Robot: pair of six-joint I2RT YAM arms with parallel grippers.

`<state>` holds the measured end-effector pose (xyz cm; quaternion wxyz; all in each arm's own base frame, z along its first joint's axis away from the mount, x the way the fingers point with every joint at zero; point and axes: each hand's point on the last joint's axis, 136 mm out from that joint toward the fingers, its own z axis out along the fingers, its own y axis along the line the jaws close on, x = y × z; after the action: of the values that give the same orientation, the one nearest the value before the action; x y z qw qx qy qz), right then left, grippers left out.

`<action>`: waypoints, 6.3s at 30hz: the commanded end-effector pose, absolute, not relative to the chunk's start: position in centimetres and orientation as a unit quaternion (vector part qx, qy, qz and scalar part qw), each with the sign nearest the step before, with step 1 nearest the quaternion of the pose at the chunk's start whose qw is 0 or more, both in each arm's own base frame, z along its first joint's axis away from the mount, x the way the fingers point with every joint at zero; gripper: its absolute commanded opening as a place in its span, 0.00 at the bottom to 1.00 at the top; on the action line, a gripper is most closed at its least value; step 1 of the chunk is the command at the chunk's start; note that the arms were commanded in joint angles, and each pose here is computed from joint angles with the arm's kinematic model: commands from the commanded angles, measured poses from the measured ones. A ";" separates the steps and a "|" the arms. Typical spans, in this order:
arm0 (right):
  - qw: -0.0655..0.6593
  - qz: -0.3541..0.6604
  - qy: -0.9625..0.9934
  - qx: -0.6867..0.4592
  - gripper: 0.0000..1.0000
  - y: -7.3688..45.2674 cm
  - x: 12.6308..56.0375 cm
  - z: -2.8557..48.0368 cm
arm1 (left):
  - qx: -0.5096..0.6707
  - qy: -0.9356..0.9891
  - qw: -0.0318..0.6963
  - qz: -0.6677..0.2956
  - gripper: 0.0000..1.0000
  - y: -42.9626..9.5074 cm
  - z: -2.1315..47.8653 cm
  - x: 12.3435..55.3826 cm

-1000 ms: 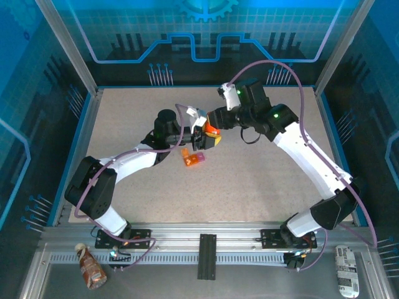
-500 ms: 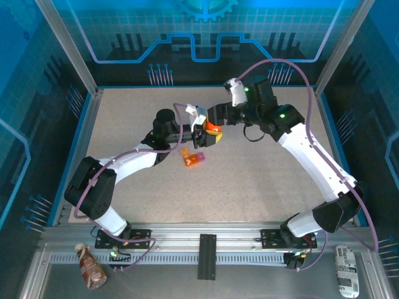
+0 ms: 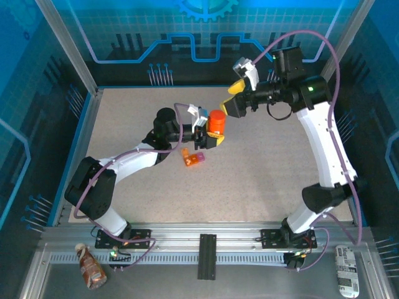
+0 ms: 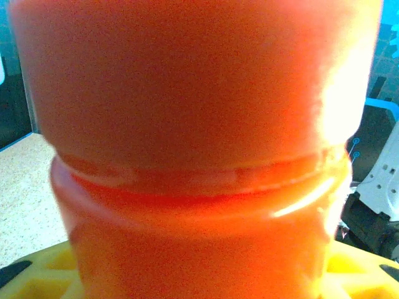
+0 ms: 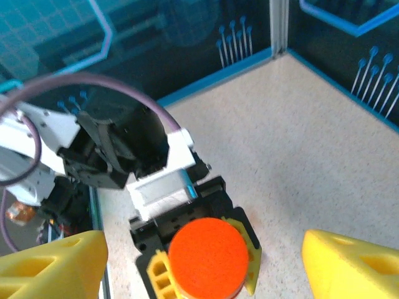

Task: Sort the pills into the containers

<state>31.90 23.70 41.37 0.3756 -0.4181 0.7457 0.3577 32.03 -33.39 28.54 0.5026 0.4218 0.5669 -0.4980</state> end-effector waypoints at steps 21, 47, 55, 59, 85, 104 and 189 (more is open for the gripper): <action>0.277 0.344 0.772 -0.458 0.76 26.2 31.4 35.7 | 0.439 0.531 0.519 -0.506 0.00 -33.5 31.3 31.2; 0.274 0.297 0.814 -0.416 0.37 25.9 31.6 32.5 | 0.432 0.532 0.536 -0.493 0.00 -33.4 31.7 31.8; 0.301 0.281 0.854 -0.317 0.35 26.4 31.4 30.1 | 0.410 0.537 0.569 -0.469 0.00 -32.9 32.1 32.9; 0.313 0.278 0.869 -0.264 0.35 27.6 31.2 29.4 | 0.402 0.538 0.582 -0.459 0.00 -32.6 32.2 33.3; 0.377 0.360 0.762 -0.384 0.82 23.7 29.3 40.4 | 0.431 0.534 0.539 -0.488 0.00 -33.2 31.3 31.7; 0.309 0.282 0.785 -0.457 0.80 25.3 29.8 36.8 | 0.447 0.531 0.500 -0.517 0.00 -33.8 31.6 30.9; 0.320 0.311 0.797 -0.407 0.42 26.6 30.9 36.2 | 0.440 0.525 0.519 -0.511 0.00 -33.8 32.4 31.5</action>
<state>31.53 26.20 36.24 0.3286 -0.4010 0.7962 0.3117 32.02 -33.59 30.08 0.4999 0.4243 0.5581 -0.5085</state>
